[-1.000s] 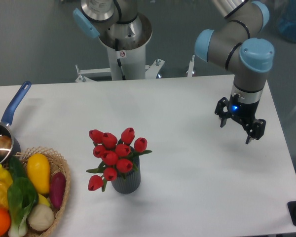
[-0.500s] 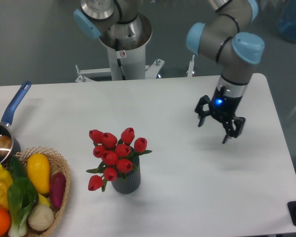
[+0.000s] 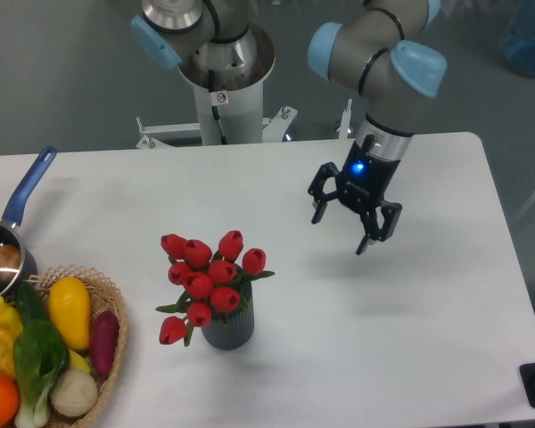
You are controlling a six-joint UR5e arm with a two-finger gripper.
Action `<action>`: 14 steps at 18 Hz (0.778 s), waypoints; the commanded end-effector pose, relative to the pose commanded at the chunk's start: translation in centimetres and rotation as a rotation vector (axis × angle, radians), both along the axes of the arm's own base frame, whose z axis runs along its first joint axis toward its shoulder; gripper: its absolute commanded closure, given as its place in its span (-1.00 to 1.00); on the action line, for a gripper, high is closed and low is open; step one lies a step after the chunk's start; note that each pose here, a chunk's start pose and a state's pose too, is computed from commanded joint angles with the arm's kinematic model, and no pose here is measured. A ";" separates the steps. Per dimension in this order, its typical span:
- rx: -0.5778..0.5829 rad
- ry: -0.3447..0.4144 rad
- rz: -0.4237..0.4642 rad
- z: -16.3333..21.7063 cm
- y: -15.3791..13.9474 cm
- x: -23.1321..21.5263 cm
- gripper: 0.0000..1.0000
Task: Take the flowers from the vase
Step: 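Move the open gripper toward the red tulips in the grey vase, then lower the gripper around the tulip stems and close it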
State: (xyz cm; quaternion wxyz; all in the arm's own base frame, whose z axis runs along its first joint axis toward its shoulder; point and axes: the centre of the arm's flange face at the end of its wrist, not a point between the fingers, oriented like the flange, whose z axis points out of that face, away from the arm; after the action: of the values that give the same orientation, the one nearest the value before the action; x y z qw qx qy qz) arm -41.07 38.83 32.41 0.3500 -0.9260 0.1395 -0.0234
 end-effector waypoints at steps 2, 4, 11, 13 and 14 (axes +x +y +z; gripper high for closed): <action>0.077 -0.063 0.007 0.6 1.0 0.7 -1.00; 0.152 -0.101 -0.005 1.2 1.5 1.0 -1.00; 0.378 -0.306 -0.082 0.7 5.7 3.0 -1.00; 0.370 -0.322 -0.077 0.5 6.0 3.2 -1.00; 0.368 -0.326 -0.081 0.5 6.2 3.5 -1.00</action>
State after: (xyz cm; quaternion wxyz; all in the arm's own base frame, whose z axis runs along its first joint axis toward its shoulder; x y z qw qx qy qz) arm -37.61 45.05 32.92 0.5294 -0.8243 0.1204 -0.1606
